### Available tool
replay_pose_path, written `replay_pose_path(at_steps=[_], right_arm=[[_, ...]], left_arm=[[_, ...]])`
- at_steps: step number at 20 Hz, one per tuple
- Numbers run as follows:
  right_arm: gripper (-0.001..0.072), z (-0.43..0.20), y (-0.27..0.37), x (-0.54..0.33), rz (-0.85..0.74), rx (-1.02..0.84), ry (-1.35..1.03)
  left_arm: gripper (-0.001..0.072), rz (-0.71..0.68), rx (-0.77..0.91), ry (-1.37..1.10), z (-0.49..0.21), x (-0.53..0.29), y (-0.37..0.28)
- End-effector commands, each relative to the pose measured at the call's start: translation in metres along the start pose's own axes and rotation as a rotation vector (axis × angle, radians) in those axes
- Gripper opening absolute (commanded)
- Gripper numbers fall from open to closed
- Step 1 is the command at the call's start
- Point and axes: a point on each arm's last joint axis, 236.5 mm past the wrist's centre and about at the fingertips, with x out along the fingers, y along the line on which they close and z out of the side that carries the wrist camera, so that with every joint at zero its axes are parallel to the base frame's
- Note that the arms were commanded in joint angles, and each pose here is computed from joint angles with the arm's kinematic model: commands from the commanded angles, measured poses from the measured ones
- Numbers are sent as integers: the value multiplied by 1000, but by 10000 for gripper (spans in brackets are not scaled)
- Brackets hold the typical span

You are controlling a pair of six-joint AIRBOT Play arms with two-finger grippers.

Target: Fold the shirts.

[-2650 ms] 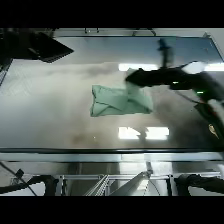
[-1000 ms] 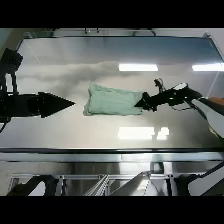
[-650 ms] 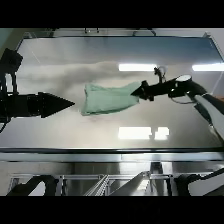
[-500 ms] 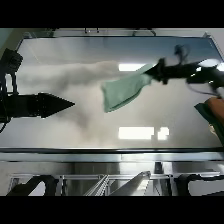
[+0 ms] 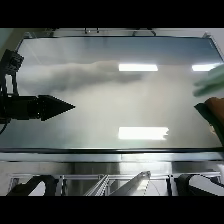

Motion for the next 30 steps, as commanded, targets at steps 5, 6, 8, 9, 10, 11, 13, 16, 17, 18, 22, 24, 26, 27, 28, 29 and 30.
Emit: replay_pose_path(at_steps=[5,6,8,9,10,11,13,16,17,18,22,24,26,27,28,29,30], right_arm=[[17,-7,-196,-108,-676,132,-5],[17,-8,-202,-110,-701,124,4],[17,-10,-204,-108,-701,123,14],[18,-13,-205,-108,-703,127,24],[18,-15,-207,-106,-705,131,33],[18,-18,-210,-104,-707,137,45],[21,-25,-218,-99,-717,153,75],[591,-38,-226,-96,-732,181,139],[605,-39,-227,-97,-740,183,143],[595,-39,-228,-98,-746,183,140],[595,-34,-219,-89,-698,204,112],[428,-25,-182,-63,-500,193,91],[19,-13,-111,-36,-176,106,73],[18,-10,-68,-30,-9,51,63],[18,-11,-31,-28,122,-25,57],[18,-18,-8,-28,177,-99,54],[17,-29,6,-24,175,-184,58]], left_arm=[[14,1,21,-2,0,0,0],[13,2,21,-3,0,0,0],[13,2,21,-3,1,0,1],[13,2,21,-3,1,0,0],[14,1,21,-2,0,0,0],[13,0,21,-1,0,0,0],[13,0,20,0,0,0,0],[13,-2,20,2,0,0,-1],[13,-5,20,5,-1,0,-1],[13,-6,20,5,-1,0,-1],[13,-4,20,4,-1,0,-1],[13,6,21,-9,2,0,1],[11,31,20,-39,9,0,7],[4,43,20,-53,13,-1,10],[3,56,17,-67,16,-1,13],[2,61,15,-74,17,-2,14],[1,65,8,-77,18,-2,15]])
